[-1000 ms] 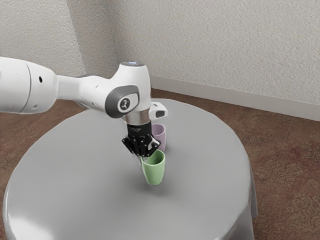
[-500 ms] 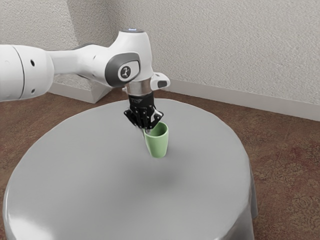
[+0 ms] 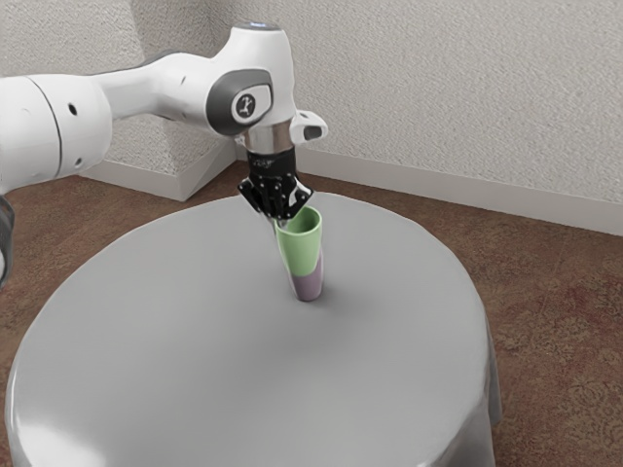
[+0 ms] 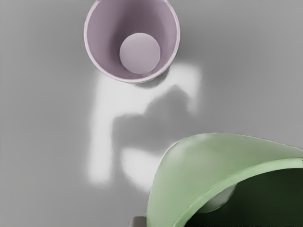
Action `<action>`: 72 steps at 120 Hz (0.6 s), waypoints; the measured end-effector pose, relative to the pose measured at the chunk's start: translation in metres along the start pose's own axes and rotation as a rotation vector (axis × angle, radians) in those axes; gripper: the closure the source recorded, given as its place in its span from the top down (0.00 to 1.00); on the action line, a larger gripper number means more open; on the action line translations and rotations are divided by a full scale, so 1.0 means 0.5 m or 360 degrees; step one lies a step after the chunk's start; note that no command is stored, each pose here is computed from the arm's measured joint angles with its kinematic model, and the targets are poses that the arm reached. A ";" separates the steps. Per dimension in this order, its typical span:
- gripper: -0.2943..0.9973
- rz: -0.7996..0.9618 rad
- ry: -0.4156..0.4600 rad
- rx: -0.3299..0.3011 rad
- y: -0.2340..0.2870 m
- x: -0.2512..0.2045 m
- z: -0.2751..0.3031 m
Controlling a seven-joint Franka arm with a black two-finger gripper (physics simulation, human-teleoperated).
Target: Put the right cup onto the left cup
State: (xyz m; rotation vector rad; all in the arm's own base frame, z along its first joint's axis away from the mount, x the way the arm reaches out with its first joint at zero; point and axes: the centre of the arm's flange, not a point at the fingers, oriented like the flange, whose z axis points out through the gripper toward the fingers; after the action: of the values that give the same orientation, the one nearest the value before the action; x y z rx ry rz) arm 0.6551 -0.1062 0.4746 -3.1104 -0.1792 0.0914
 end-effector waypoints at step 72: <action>0.16 -0.0014 0.0040 0.0005 -0.047 0.104 -0.002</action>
State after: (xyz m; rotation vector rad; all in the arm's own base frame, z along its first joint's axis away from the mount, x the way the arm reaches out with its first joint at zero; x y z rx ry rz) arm 0.7042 -0.0771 0.4733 -3.1058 -0.1918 0.0521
